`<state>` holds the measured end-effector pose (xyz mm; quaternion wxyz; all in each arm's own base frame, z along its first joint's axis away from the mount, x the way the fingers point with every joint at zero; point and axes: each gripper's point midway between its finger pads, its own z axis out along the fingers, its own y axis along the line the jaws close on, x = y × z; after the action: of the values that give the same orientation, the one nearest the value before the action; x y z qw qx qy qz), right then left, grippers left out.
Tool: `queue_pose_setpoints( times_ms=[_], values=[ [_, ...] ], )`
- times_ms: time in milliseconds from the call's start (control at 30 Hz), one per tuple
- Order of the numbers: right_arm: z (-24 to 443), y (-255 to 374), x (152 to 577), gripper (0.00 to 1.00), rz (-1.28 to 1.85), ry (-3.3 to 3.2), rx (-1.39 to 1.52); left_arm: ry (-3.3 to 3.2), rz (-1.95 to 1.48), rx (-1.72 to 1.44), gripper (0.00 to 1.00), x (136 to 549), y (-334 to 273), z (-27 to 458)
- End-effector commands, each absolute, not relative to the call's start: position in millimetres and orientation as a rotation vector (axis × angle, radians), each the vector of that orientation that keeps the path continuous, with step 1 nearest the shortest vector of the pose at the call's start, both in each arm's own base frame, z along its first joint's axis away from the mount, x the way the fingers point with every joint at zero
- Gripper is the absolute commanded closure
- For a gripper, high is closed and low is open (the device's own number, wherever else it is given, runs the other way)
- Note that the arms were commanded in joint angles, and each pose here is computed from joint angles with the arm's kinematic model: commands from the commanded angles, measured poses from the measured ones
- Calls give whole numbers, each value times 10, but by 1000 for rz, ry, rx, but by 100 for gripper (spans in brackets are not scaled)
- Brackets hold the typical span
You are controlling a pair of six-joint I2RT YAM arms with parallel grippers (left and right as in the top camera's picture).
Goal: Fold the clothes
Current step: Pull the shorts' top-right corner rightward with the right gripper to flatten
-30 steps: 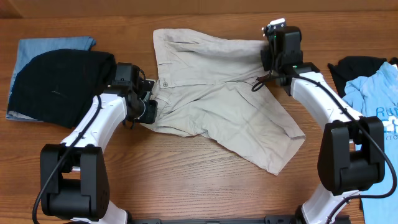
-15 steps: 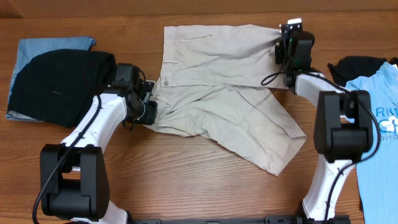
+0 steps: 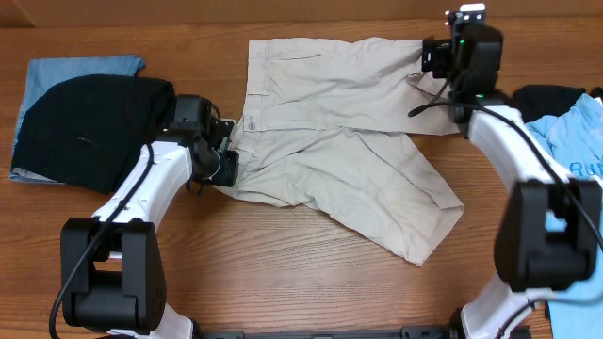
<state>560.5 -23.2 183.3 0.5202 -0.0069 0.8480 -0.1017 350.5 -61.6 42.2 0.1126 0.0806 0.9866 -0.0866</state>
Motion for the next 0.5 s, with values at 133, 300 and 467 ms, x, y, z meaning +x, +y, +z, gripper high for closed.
queue_pose_setpoints(
  times_ms=[133, 300, 467],
  values=[
    [1483, 547, 5229, 81, 295, 2232, -224, 2852, -289, 139, 62, 3645, -677, 491],
    [1076, 580, 5343, 96, 320, 2273, -201, 2847, -290, 136, 64, 3656, -680, 494],
    [544, 636, 5498, 96, 344, 2285, -212, 2848, -290, 136, 64, 3655, -680, 494]
  ],
)
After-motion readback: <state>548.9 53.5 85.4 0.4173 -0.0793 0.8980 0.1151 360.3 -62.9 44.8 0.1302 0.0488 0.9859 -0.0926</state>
